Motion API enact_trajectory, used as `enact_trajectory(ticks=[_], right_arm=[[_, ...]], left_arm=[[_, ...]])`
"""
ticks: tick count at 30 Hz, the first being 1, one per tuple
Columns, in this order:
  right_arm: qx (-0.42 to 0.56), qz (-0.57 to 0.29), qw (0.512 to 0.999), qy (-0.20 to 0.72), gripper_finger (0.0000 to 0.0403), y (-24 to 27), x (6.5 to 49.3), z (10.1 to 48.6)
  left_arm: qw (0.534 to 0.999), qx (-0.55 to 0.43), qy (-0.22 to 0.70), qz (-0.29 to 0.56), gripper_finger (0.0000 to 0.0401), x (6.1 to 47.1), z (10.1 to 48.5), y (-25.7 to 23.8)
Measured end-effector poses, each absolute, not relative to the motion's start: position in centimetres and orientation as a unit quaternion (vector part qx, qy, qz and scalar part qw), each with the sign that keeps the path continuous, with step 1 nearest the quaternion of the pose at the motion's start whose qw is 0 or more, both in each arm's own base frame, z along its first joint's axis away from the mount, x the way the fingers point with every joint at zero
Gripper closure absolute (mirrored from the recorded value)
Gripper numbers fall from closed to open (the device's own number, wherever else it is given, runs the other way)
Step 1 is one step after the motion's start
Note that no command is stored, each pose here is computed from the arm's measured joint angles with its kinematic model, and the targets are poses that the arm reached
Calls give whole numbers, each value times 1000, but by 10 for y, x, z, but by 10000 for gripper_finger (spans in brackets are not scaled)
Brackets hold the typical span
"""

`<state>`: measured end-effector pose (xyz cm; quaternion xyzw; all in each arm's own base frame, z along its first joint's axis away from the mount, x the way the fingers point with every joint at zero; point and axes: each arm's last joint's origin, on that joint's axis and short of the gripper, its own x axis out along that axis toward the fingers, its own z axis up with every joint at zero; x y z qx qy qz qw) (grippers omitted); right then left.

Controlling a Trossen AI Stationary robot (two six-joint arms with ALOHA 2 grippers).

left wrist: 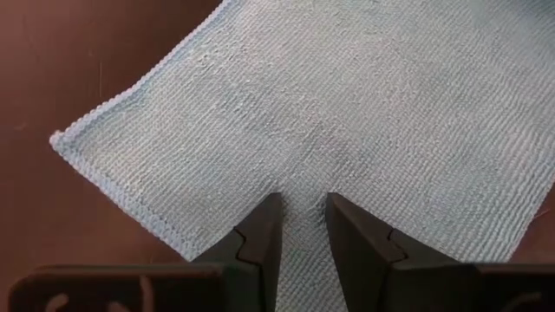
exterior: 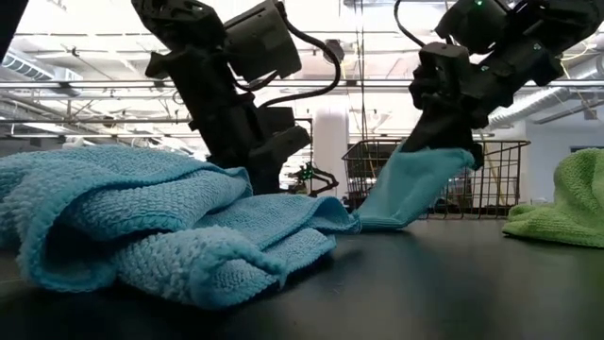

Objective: Fold microfiber towels
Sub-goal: Fold the top blue towel

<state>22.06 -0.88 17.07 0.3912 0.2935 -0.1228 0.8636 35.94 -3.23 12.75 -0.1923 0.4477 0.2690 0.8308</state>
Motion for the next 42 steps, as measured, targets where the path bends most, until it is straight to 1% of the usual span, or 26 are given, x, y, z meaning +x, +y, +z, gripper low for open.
enact_trajectory(ticks=[6,13,20,23,25,30,33,36,42], right_arm=[[388,-112,874,272,403,-9,230,187],[380,-99,885,249,403,-10,239,205],[394,-118,865,287,403,-9,237,195],[404,-117,857,297,403,-9,238,198],[398,-123,853,315,403,-9,240,205],[348,-142,846,378,403,-10,256,230],[322,-128,858,378,403,-11,275,242],[309,-117,859,391,403,-12,293,241],[301,-91,847,430,403,-15,327,222]], left_arm=[[834,-186,443,271,304,361,128,-29],[838,-194,434,266,304,358,144,-27],[858,-176,402,266,304,347,182,-25],[858,-170,400,273,304,343,189,-24],[851,-161,416,278,304,339,188,-25],[845,-158,425,282,304,337,187,-25],[843,-159,429,285,304,336,186,-24],[837,-162,435,290,304,334,185,-24],[815,-179,465,297,305,325,185,-27]])
